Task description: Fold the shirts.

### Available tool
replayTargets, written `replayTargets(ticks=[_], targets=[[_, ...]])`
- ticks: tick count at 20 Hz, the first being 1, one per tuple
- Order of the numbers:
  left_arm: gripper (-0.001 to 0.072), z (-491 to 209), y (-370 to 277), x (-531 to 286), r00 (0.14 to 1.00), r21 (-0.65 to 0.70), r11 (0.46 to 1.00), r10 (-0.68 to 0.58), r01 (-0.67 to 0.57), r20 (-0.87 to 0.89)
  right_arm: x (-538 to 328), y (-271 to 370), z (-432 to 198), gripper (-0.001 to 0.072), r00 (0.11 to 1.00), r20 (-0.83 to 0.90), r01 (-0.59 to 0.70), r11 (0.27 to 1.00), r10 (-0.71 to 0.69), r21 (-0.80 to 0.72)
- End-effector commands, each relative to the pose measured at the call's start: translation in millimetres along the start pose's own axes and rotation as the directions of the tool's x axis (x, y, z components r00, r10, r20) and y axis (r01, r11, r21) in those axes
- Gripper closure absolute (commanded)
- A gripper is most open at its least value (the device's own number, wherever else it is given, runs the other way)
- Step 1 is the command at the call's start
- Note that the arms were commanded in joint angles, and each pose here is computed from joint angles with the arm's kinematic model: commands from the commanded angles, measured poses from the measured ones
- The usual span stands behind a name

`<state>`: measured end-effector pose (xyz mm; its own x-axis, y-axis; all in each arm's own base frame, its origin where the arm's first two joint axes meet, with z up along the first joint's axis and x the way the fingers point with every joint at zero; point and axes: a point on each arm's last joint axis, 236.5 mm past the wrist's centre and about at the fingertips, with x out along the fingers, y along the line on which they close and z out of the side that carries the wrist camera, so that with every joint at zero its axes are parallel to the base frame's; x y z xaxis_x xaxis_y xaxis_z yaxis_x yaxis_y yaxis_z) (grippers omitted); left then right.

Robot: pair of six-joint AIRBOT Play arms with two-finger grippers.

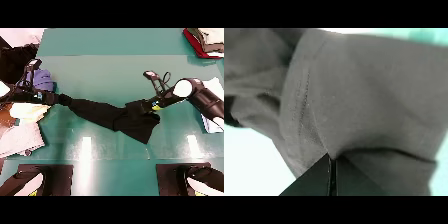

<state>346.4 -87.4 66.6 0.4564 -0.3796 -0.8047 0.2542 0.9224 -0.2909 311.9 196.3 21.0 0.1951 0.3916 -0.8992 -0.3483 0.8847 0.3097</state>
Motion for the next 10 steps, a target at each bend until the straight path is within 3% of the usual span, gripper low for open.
replayTargets(ticks=[1,5,10], targets=[[0.0674,22.4,2.8,-16.1,0.998,0.042,0.998,0.037,-0.039,0.052,-54.5,-6.9,33.7,0.07,0.979,0.203,0.027,1.0,-0.027,0.0],[0.0674,100.2,-20.9,-91.8,0.964,0.136,0.987,0.045,-0.083,0.262,-184.2,-26.4,59.9,0.07,0.875,0.473,0.077,0.995,-0.099,0.065],[0.0674,164.9,-66.8,-209.4,0.861,0.237,0.959,0.013,-0.154,0.509,-332.5,-41.9,43.0,0.07,0.653,0.712,0.179,0.966,-0.258,0.187]])
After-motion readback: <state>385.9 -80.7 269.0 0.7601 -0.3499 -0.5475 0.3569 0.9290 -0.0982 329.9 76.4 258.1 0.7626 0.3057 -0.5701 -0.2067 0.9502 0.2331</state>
